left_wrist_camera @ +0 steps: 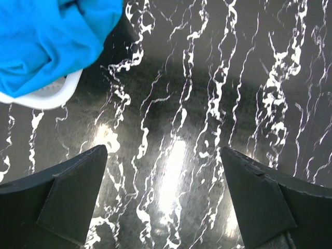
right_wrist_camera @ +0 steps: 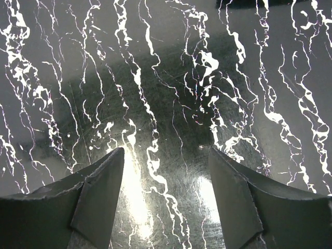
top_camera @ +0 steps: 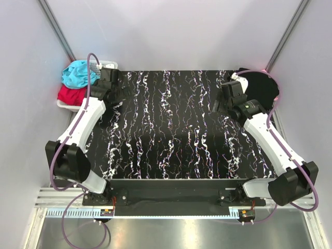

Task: Fold and stack the t-shirts
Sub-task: Grab the tshirt from the pile

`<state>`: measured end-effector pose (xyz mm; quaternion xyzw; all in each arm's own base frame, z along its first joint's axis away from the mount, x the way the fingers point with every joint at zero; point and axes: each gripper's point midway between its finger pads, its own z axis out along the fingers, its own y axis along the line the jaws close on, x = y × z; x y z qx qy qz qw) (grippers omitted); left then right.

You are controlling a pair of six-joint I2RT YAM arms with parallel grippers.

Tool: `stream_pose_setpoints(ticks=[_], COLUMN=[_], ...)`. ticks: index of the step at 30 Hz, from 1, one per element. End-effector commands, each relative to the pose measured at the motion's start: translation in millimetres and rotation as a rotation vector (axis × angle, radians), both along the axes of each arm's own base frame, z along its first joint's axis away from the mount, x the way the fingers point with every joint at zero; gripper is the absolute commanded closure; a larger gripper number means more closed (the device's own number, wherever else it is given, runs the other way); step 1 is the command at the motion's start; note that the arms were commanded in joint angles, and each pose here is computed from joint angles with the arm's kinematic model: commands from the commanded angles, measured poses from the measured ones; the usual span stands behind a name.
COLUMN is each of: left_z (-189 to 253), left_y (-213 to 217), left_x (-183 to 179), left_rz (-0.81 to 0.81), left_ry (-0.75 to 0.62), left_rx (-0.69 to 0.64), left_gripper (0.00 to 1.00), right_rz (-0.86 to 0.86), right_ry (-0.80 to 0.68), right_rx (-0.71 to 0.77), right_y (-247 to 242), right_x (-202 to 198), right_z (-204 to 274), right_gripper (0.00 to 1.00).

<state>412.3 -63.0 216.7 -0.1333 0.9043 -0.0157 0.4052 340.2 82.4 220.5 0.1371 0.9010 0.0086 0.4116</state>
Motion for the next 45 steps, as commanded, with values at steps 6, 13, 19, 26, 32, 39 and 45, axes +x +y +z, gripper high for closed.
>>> stream_pose_setpoints(ticks=[6,13,19,26,32,39,45], left_z=[43,36,17,-10,-26,-27,-38], left_y=[1,6,10,64,108,130,145], left_x=[-2,9,59,116,127,121,104], left_rz=[-0.024,0.017,0.078,0.288,0.458,0.516,0.596], left_ry=[-0.142,-0.13,-0.071,-0.001,0.0,0.008,0.046], left_rx=[0.007,0.031,0.048,0.064,0.087,0.206,0.288], left_gripper=[0.01,0.01,0.01,0.01,0.02,0.03,0.43], right_rz=[-0.012,-0.014,0.009,0.023,0.04,0.049,0.05], right_ry=[-0.034,-0.031,-0.004,0.023,0.053,0.099,0.093], right_rx=[-0.021,-0.034,-0.039,-0.045,-0.048,-0.048,-0.045], right_y=[7,11,22,31,40,49,54], right_x=[1,5,12,24,35,43,42], right_z=[7,6,-5,-22,-38,-60,-59], right_gripper=[0.27,0.27,0.28,0.28,0.28,0.28,0.29])
